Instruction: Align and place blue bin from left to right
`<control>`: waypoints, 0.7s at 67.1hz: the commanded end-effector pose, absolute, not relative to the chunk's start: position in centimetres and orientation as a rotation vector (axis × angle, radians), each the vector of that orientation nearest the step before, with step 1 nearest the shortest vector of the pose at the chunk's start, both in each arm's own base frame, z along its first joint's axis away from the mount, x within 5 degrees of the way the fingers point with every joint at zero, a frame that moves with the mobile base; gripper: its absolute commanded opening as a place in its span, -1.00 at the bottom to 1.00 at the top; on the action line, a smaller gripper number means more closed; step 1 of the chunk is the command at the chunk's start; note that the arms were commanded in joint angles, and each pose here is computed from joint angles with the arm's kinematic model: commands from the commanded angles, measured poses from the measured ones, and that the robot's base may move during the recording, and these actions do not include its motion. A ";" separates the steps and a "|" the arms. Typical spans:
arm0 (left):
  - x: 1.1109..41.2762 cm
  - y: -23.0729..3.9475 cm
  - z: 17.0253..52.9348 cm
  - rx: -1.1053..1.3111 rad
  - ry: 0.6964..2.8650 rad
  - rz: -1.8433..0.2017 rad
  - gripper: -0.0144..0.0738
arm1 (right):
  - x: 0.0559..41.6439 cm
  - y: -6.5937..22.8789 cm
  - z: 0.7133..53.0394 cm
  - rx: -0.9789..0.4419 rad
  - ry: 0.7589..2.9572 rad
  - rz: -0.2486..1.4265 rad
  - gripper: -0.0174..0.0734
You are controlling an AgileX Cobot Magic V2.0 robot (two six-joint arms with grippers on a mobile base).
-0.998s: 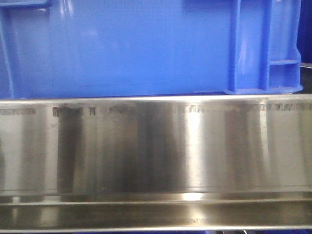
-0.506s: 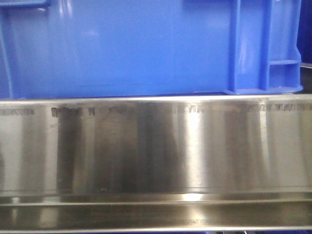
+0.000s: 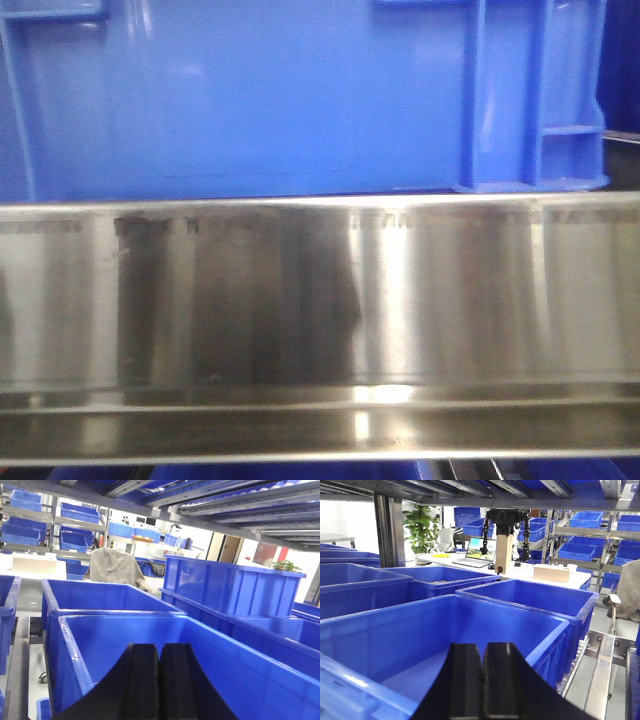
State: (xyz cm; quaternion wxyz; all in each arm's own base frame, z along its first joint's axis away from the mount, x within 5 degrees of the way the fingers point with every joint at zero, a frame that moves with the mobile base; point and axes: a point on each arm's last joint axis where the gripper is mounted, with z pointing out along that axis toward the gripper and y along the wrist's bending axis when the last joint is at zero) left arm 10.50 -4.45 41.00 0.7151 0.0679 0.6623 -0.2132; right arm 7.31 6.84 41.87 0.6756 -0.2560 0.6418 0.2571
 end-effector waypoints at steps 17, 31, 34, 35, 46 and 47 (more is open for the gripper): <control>10.3 -4.5 41.2 0.154 1.444 -0.487 -0.92 | 7.2 6.7 42.0 -0.580 1.414 0.574 -0.79; 10.3 -4.5 41.2 0.154 1.444 -0.487 -0.92 | 7.2 6.7 42.0 -0.580 1.414 0.574 -0.79; 10.3 -4.5 41.2 0.152 1.444 -0.486 -0.92 | 7.2 6.7 42.0 -0.580 1.414 0.574 -0.79; 10.3 -4.5 41.2 0.152 1.444 -0.486 -0.92 | 7.2 6.7 42.0 -0.580 1.414 0.574 -0.79; 10.3 -4.5 41.2 0.152 1.444 -0.486 -0.92 | 7.2 6.7 42.0 -0.580 1.414 0.574 -0.79; 10.3 -4.5 41.2 0.152 1.444 -0.486 -0.92 | 7.2 6.7 42.0 -0.580 1.414 0.574 -0.79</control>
